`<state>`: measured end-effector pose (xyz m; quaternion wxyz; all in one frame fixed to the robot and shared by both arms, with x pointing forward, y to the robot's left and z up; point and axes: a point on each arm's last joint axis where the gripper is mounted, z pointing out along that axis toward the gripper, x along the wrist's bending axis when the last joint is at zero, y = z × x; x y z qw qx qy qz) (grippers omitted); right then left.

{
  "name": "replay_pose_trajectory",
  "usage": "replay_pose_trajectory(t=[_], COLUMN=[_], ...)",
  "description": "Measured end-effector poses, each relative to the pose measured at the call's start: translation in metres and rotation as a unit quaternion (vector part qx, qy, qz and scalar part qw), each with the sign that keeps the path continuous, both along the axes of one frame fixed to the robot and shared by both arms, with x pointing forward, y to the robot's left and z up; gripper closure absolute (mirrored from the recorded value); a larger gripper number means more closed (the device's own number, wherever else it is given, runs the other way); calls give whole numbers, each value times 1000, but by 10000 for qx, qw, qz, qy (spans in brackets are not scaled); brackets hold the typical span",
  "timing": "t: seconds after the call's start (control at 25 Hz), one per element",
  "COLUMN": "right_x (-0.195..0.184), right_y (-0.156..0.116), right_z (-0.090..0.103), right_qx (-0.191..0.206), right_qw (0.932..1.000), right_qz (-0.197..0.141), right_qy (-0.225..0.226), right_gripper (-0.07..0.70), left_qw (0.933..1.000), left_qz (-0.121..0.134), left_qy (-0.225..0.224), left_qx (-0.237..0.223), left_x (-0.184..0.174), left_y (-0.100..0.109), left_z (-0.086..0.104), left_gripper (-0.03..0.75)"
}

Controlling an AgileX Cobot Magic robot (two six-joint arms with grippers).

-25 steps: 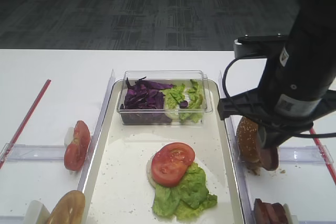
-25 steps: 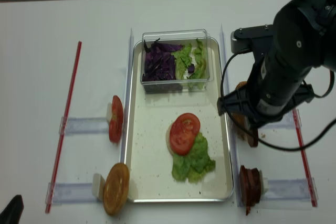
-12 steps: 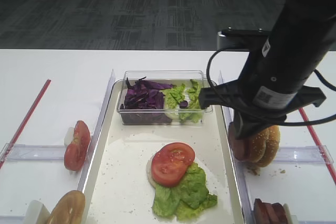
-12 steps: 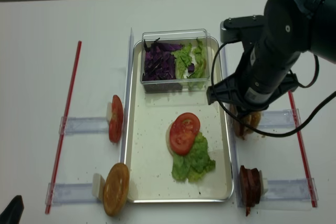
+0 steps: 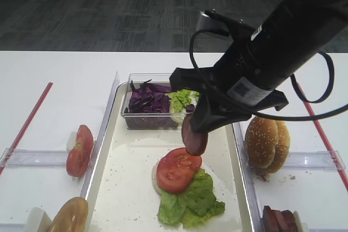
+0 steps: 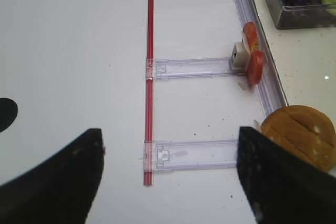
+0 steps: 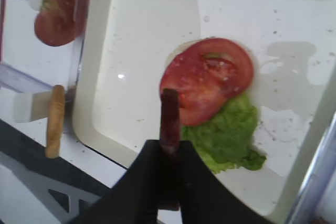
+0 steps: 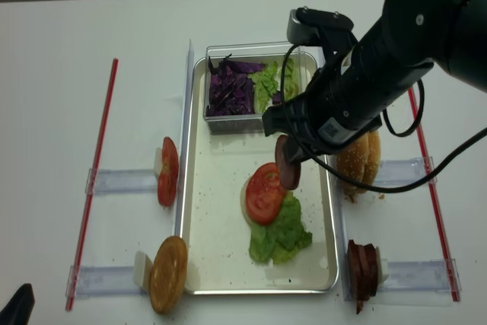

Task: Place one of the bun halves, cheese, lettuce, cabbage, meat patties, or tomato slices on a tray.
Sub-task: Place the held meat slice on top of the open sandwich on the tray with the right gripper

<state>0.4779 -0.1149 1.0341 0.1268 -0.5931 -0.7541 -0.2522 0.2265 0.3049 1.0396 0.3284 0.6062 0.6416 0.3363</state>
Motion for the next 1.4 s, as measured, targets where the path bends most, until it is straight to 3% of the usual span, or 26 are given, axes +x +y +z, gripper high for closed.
replay_pose_trajectory(t=[0.24,0.44,0.92,1.4], right_x=[0,6,20,42], right_y=[11,21,29,6], right_z=[7,-6,-45,-57], right_qx=[702,978,784,863], right_qw=[9974,9948,9951,9945], right_qz=[171,233,267,-26], right_qy=[-78,170,535,586], right_gripper=[516,516,516,516], left_qw=[10000,10000,10000,10000], left_qz=[0,0,0,0], left_qy=[0,0,0,0], left_qx=[0,0,0,0], left_x=[0,0,0,0], left_y=[0,0,0,0], left_z=[0,0,0,0], left_gripper=[225,225,225,225])
